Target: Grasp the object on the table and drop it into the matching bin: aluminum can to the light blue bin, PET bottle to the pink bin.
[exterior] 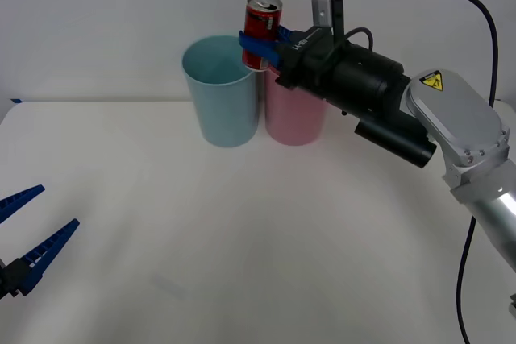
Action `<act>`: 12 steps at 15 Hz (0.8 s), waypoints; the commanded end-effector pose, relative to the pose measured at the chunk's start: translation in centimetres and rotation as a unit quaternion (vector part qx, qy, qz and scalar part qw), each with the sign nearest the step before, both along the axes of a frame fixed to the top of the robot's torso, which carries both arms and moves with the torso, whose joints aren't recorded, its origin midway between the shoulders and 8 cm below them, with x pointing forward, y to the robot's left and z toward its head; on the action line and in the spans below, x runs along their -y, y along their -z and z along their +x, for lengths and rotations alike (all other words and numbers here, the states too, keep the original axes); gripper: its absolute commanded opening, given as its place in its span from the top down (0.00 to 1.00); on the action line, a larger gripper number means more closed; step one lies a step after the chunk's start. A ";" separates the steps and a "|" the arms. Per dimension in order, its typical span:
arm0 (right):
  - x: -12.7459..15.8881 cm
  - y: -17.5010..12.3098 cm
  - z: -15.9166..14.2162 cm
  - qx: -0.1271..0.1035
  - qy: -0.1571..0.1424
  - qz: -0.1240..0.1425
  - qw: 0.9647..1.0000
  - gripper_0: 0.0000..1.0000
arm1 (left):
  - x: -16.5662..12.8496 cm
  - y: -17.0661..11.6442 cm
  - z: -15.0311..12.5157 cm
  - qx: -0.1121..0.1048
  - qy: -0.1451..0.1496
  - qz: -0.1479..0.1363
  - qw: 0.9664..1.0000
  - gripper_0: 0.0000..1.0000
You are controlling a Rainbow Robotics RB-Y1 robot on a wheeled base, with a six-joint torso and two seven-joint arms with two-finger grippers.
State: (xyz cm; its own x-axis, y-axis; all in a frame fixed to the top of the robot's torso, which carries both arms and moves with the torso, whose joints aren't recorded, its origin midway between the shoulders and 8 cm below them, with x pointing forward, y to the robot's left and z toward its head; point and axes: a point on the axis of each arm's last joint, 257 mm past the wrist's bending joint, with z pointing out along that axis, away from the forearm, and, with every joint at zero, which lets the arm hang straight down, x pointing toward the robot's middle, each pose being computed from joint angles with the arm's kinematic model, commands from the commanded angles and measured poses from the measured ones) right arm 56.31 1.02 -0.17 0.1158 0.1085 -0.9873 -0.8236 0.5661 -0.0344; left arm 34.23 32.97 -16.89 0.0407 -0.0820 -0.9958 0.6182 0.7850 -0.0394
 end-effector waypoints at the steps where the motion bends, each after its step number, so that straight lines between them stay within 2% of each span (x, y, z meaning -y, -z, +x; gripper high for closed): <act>1: -1.8 -0.4 2.0 0.003 0.006 -0.011 1.000 1.00 | 0.0 0.0 0.0 0.000 0.000 0.000 1.000 0.00; 7: -5.2 0.0 5.4 -0.005 0.028 -0.025 0.999 1.00 | 0.0 0.0 0.0 0.000 0.000 0.000 1.000 0.00; 9: -6.3 0.1 6.4 -0.002 0.046 -0.032 0.998 1.00 | 0.0 0.0 0.0 0.000 0.000 0.000 1.000 0.00; 12: -7.6 0.1 7.7 -0.006 0.069 -0.027 0.997 1.00 | 0.0 0.0 0.0 0.000 0.000 0.000 1.000 0.00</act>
State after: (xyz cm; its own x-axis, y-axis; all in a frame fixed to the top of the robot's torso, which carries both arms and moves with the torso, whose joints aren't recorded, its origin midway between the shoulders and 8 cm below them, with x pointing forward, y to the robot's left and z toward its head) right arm 63.62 8.28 -0.31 0.1155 0.0389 -0.9926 -0.7457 0.6635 -0.0608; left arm 34.23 32.97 -16.89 0.0406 -0.0821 -0.9958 0.6182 0.7850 -0.0395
